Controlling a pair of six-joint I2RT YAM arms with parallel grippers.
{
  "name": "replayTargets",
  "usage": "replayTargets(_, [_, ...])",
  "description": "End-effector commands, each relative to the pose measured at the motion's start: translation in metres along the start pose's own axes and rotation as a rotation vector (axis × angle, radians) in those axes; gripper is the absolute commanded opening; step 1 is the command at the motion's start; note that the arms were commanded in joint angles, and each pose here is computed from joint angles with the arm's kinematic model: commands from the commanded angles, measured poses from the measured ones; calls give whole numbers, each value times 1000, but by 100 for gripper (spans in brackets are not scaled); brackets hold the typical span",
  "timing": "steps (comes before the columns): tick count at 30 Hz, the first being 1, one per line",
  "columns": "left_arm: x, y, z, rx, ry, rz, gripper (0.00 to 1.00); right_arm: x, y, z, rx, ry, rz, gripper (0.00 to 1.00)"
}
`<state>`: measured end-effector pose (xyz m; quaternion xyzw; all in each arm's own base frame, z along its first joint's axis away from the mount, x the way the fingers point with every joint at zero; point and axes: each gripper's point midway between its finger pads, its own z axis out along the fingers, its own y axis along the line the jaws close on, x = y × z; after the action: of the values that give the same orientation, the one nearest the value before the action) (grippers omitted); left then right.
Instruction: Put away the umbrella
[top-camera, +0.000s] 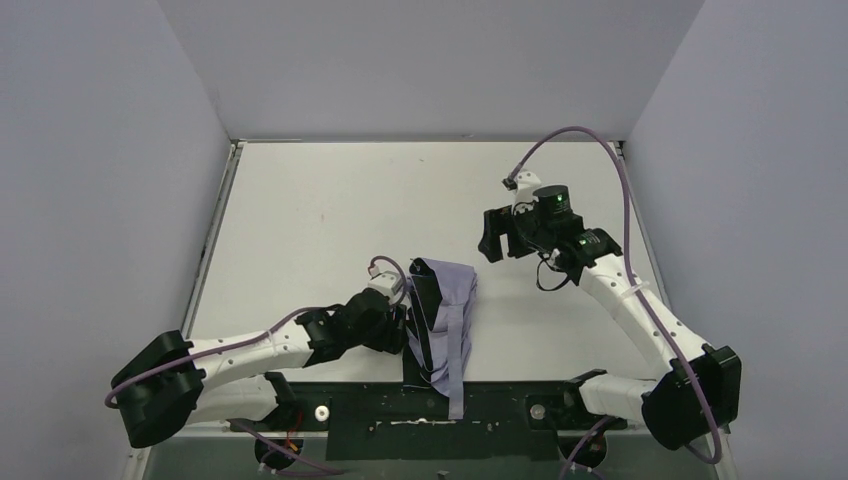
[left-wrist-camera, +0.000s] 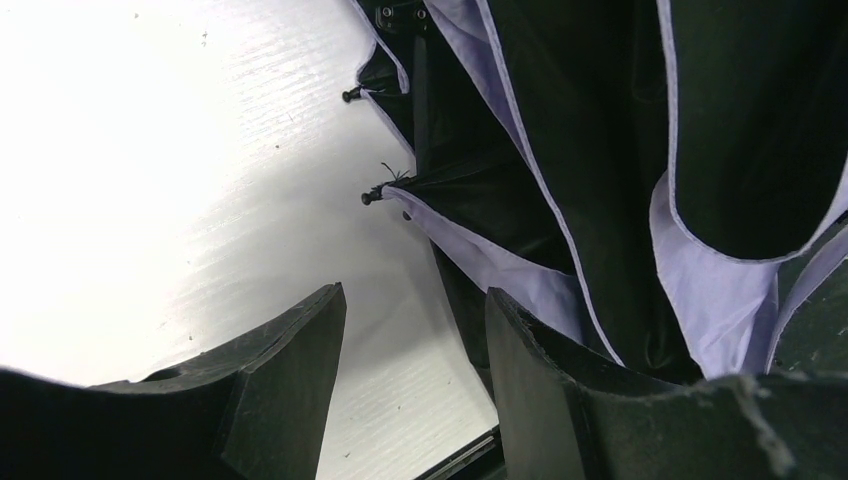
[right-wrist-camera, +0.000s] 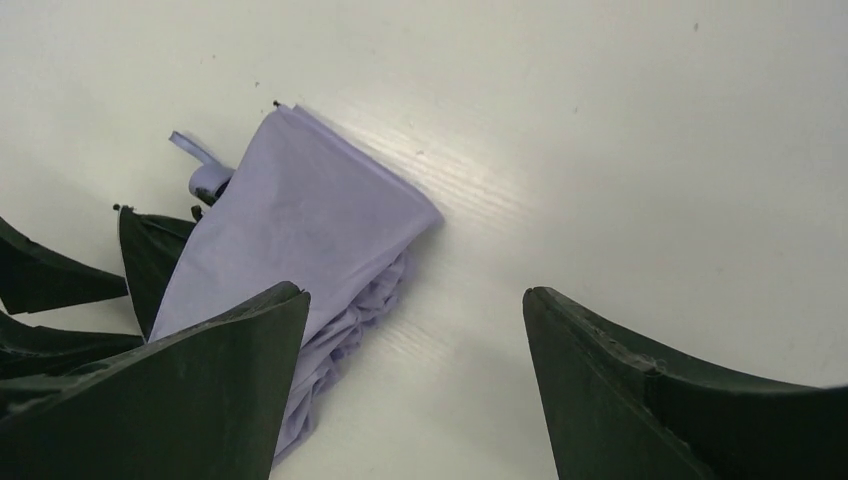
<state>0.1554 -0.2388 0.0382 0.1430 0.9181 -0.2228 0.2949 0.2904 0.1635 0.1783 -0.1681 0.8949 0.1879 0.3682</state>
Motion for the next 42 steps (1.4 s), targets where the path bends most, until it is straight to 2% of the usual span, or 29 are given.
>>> replayTargets(1, [-24, -15, -2, 33, -47, -8, 51, -62, 1, 2, -41, -228, -184, 82])
replayTargets(3, [-25, -14, -1, 29, -46, -14, 51, -64, -3, 6, -60, -223, -220, 82])
replayTargets(9, [-27, -17, 2, 38, -33, -23, 50, -49, -5, 17, -269, -100, -351, 81])
replayTargets(16, [-31, -22, 2, 60, -15, -12, 50, -64, -37, 29, -168, -53, -345, 90])
replayTargets(24, [-29, -20, 3, 60, -5, -13, 50, -80, -45, 17, -109, -133, -361, 96])
replayTargets(29, [-26, -18, 4, 56, 5, -13, 50, -84, -34, 18, -175, -137, -365, 96])
replayTargets(38, [-25, -16, 6, 48, 19, -9, 50, -27, 15, 41, -431, 117, -458, 96])
replayTargets(42, [-25, -14, 5, 40, 18, -13, 50, -33, 31, 53, -424, 82, -355, 95])
